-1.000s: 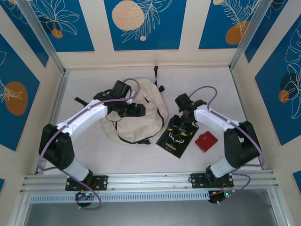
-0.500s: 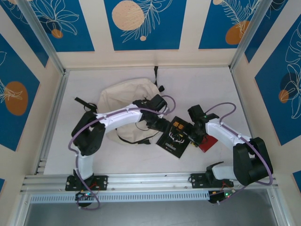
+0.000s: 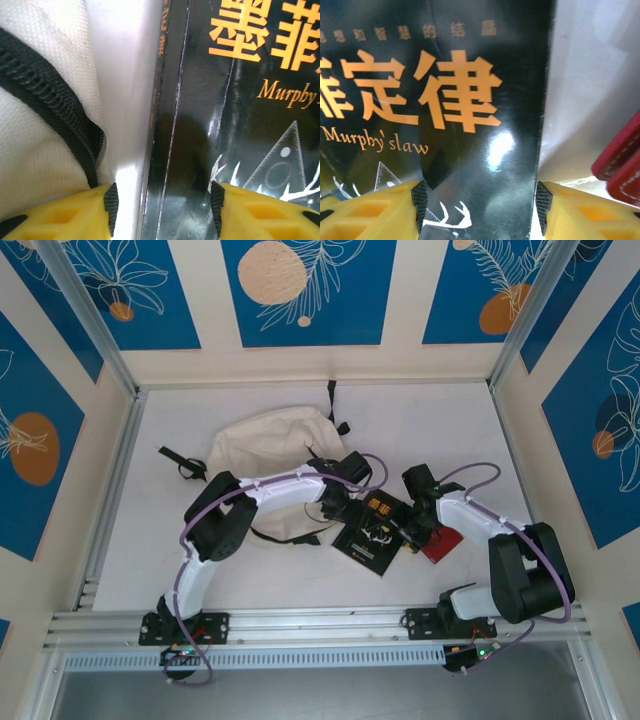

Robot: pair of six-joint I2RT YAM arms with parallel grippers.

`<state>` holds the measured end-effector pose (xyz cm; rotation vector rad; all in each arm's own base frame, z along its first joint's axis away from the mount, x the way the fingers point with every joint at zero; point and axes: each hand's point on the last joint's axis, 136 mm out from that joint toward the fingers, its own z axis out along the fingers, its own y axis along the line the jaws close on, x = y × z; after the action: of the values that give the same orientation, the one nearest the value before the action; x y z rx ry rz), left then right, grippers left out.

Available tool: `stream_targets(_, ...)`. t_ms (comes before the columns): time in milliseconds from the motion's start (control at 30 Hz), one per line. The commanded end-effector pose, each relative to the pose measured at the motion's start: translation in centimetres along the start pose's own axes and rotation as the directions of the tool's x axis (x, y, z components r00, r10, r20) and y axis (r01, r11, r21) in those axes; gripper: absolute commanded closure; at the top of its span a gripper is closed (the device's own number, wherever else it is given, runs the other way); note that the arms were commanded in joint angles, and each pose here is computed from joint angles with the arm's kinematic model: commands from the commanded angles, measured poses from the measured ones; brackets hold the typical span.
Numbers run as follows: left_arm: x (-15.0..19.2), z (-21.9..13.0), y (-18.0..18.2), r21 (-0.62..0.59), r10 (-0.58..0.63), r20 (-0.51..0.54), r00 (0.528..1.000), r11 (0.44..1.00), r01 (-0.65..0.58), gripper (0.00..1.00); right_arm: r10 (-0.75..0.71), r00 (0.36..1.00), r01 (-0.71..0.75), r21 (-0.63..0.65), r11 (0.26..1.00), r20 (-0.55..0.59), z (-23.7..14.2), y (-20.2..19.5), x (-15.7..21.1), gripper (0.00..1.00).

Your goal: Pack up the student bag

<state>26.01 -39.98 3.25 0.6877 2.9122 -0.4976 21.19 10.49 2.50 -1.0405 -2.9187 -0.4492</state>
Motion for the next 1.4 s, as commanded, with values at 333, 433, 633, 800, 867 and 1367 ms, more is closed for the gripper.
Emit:
stream_targets(333, 2.5, 4.0, 2.2, -0.136, 0.010, -0.110, 0.994, 0.990, -0.025, 0.64, -0.094, 0.995, 0.086, -0.190, 0.978, -0.034, -2.7, 3.9, 1.2, 0.60)
stream_targets(433, 2.4, 3.7, 1.9, -0.123, 0.011, -0.105, 0.994, 0.992, -0.024, 0.65, -0.089, 0.996, 0.081, -0.187, 0.979, -0.031, -2.7, 3.7, 1.2, 0.74)
stream_targets(633, 0.9, 0.3, 0.2, -0.055, 0.027, -0.045, 0.999, 0.998, -0.030, 0.64, -0.085, 0.996, 0.088, -0.168, 0.982, 0.027, -3.4, 3.2, 0.5, 1.00)
stream_targets(800, -2.2, -6.7, -1.4, 0.078, 0.017, 0.086, 0.996, 0.997, -0.023, 0.47, -0.161, 0.974, 0.196, -0.239, 0.951, 0.160, -7.3, 4.6, -0.9, 1.00)
stream_targets(867, -3.3, -9.6, -1.3, 0.120, -0.001, 0.142, 0.990, 0.993, -0.016, 0.39, -0.209, 0.956, 0.263, -0.283, 0.922, 0.207, -9.1, 5.7, -1.3, 1.00)
stream_targets(1367, -4.6, -22.2, 6.8, 0.472, -0.288, 0.331, 0.898, 0.875, 0.107, 0.00, -0.470, 0.793, 0.603, -0.607, 0.517, 0.387, -22.5, 16.3, 1.6, 1.00)
